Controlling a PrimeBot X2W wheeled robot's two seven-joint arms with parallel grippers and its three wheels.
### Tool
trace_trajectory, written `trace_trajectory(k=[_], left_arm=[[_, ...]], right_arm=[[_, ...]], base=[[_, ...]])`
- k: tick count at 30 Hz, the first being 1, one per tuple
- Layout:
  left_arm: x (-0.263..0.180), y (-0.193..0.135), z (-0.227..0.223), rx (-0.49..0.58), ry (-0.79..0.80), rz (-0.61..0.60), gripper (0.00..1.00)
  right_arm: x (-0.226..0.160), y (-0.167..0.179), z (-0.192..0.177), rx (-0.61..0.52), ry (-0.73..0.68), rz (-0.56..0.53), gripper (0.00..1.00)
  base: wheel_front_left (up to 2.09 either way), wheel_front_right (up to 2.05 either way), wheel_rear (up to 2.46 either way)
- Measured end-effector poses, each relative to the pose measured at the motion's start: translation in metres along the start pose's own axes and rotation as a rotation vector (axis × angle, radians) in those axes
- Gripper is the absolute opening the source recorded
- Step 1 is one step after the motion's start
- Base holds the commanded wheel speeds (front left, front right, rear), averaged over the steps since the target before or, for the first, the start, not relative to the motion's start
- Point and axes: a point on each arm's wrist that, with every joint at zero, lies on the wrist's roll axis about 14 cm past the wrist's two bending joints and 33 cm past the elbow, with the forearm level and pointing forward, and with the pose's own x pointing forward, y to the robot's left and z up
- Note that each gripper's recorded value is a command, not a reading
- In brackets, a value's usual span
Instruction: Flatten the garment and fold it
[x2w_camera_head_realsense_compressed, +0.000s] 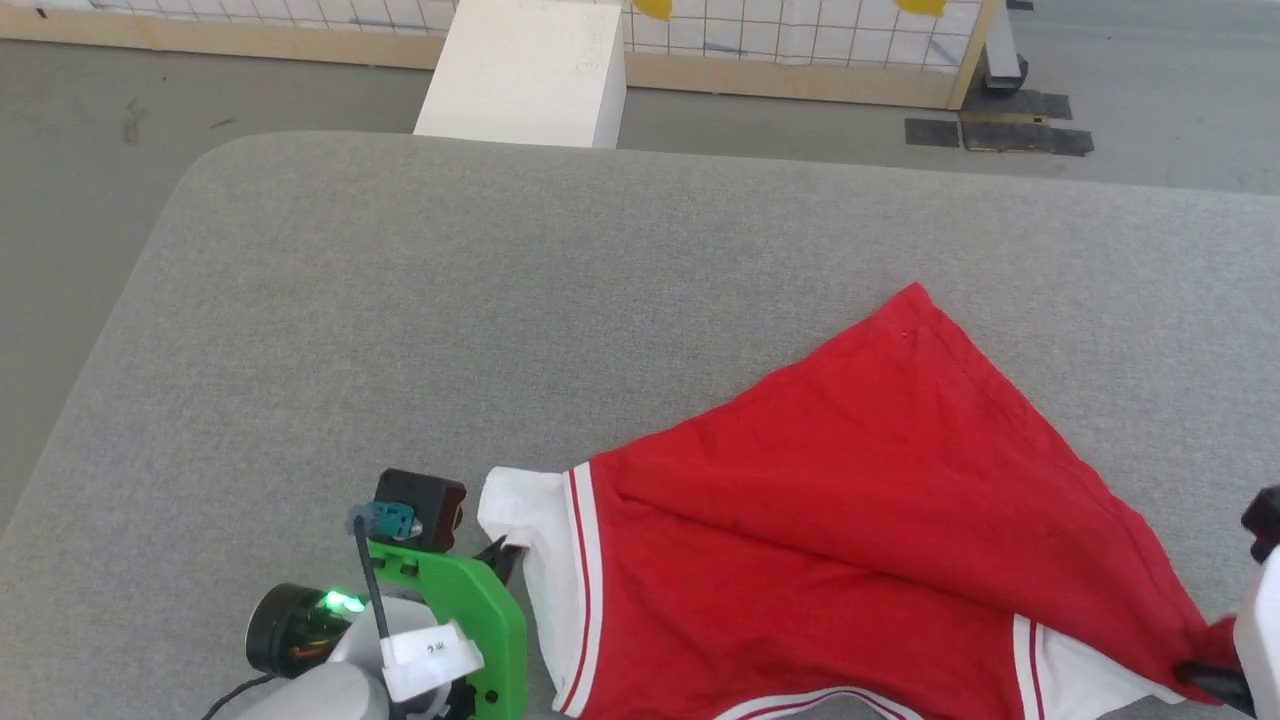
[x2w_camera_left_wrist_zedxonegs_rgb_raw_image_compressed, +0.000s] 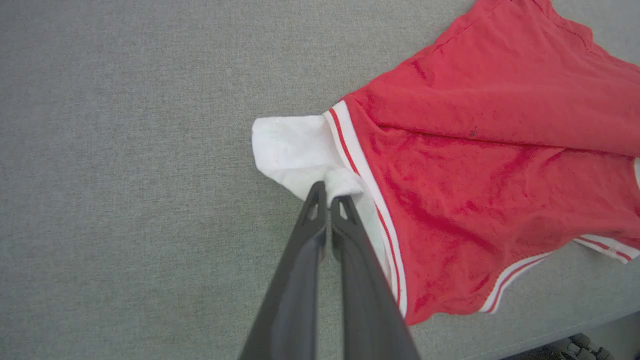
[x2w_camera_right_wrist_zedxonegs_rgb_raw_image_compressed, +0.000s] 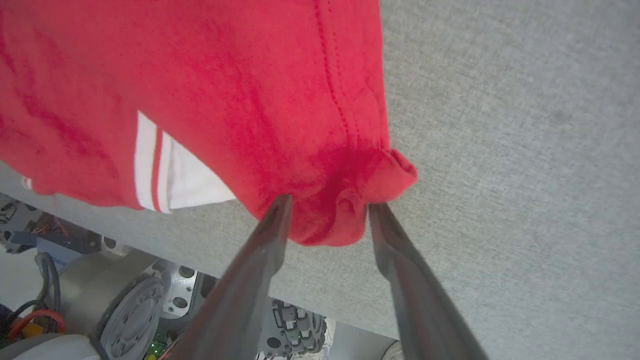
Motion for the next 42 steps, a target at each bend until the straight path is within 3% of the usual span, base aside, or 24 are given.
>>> trace_trajectory(k=[4, 14, 22, 29, 42], left_arm=[[0.001, 0.001, -0.002, -0.008, 0.008, 0.004, 0.0], [0.006, 0.007, 0.006, -0.022, -0.011, 0.022, 0.0], [0.016, 0.014, 0.011, -0.046, -0.019, 0.046, 0.0], [0.022, 0.024, 0.007, -0.062, -0.012, 0.087, 0.0], [0.026, 0.043, -0.015, -0.101, 0.044, 0.162, 0.0]], right_arm=[[-0.007, 0.01, 0.027, -0.035, -0.059, 0.024, 1.0], [-0.026, 0.057, 0.14, -0.209, -0.243, 0.116, 1.0], [0.012, 0.078, 0.215, -0.309, -0.209, 0.091, 1.0], [0.058, 0.078, 0.237, -0.336, -0.123, 0.054, 1.0], [0.118, 0.092, 0.229, -0.414, -0.007, 0.077, 1.0]], base=[[0.0, 0.0, 0.0], [0.0, 0.0, 0.0], [0.0, 0.0, 0.0], [0.0, 0.0, 0.0], [0.0, 0.0, 0.0]])
